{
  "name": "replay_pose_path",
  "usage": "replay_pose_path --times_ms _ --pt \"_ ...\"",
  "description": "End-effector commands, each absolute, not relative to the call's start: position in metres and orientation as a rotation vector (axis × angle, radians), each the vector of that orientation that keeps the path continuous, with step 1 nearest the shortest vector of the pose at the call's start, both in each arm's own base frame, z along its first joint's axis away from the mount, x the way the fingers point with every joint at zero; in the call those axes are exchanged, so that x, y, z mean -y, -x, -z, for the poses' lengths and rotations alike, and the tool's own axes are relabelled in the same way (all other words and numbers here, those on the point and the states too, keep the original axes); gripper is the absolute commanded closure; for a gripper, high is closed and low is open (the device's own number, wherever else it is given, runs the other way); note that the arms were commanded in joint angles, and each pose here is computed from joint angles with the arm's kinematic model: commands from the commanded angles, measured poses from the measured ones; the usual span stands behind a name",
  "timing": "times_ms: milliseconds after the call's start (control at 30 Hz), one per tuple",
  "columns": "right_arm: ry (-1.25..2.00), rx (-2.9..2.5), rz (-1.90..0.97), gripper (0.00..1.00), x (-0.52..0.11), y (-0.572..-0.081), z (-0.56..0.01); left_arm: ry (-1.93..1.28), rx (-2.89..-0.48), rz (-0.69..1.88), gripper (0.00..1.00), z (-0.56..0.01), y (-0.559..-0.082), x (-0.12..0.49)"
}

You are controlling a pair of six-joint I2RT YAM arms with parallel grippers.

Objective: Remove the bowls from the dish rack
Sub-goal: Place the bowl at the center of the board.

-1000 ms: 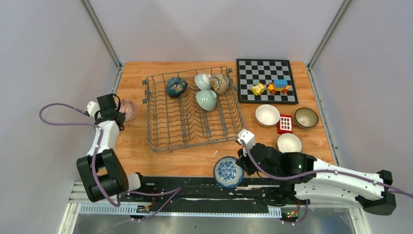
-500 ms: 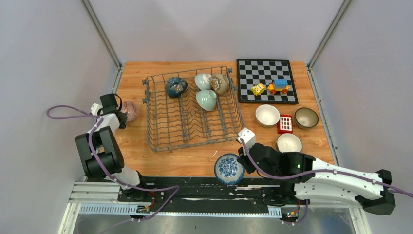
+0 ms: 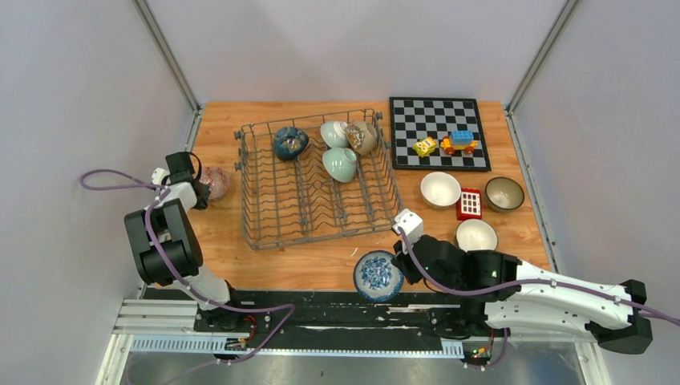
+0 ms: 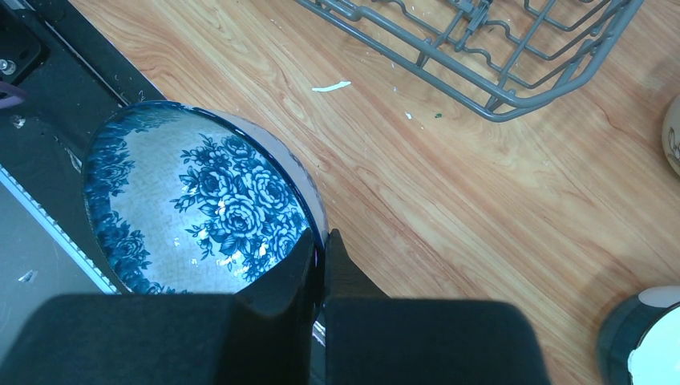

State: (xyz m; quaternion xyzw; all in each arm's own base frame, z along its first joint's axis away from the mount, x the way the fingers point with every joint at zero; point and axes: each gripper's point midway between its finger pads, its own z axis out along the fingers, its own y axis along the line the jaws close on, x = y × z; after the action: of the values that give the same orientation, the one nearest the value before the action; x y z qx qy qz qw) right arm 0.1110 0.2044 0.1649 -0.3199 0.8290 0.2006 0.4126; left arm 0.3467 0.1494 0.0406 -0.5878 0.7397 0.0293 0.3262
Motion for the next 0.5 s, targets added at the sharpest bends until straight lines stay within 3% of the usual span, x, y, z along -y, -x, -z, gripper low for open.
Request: replay_pose_path --times_ms 0,267,367,467 --pt "0.728 -2.033 -0.556 1.0 -0.2078 -0.1154 -0.1874 1.502 -1.9 -0.079 1.0 -0.054 -0.3613 -0.1601" --pt "0.715 -2.036 -0.547 1.0 -0.2033 -0.116 -0.185 1.492 -1.936 -0.112 0.95 -0.049 -0.3604 -0.1634" --pt "0.714 -2.038 -0.542 1.0 -0.2017 -0.1159 -0.1843 1.477 -1.945 -0.108 0.8 -0.0507 -0.36 -0.1621" --pt "0.708 -2.032 -0.546 1.0 -0.2008 -0.1161 -0.1864 1.467 -1.954 -0.107 0.58 -0.0532 -0.3583 -0.161"
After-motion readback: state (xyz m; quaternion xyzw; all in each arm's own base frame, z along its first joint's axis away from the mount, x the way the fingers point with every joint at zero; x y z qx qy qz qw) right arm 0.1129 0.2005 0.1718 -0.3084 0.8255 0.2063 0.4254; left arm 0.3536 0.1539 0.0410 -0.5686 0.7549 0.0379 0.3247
